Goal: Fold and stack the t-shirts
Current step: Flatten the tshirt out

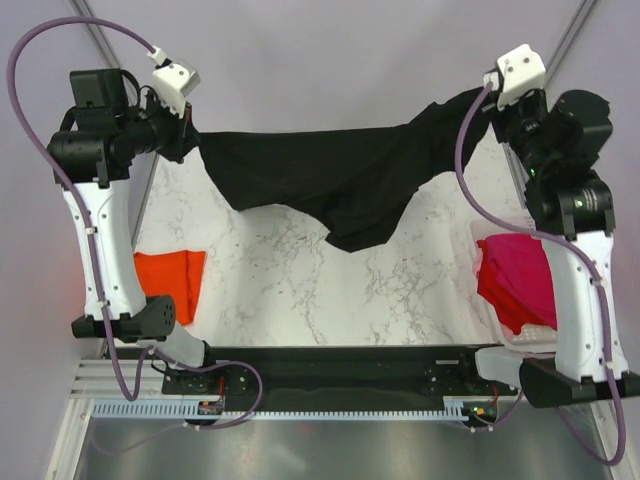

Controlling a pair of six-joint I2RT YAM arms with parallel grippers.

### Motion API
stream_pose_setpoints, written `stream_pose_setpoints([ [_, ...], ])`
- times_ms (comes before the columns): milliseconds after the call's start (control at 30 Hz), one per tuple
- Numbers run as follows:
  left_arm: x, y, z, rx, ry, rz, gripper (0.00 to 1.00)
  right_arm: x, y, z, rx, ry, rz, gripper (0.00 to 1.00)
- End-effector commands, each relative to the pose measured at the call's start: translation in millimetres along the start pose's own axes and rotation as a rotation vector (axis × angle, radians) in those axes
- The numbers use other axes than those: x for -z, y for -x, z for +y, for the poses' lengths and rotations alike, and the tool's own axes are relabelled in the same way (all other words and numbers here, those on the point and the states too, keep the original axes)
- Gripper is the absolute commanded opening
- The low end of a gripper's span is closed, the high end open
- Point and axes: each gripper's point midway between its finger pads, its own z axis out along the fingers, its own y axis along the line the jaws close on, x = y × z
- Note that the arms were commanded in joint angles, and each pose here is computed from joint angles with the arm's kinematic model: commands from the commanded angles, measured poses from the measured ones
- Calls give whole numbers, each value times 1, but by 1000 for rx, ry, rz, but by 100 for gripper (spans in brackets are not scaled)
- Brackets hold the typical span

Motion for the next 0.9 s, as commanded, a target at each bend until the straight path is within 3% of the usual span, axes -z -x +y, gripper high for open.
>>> stream_pose_setpoints([
  [0,21,2,0,-43,65,-21,2,44,23,-12,53,-37,-68,0],
  [333,118,48,-33,-167,242,-289,2,165,86,-39,118,-107,-213,0],
  [600,192,77,-49,-292,425,-486,2,217,121,-58,125,-180,-305,0],
  [700,199,86,-42,-311,468,-505,2,215,133,-66,134,-204,-332,0],
  [867,155,72,-15,-276,444,-406,2,182,130,-68,165,-207,-330,0],
])
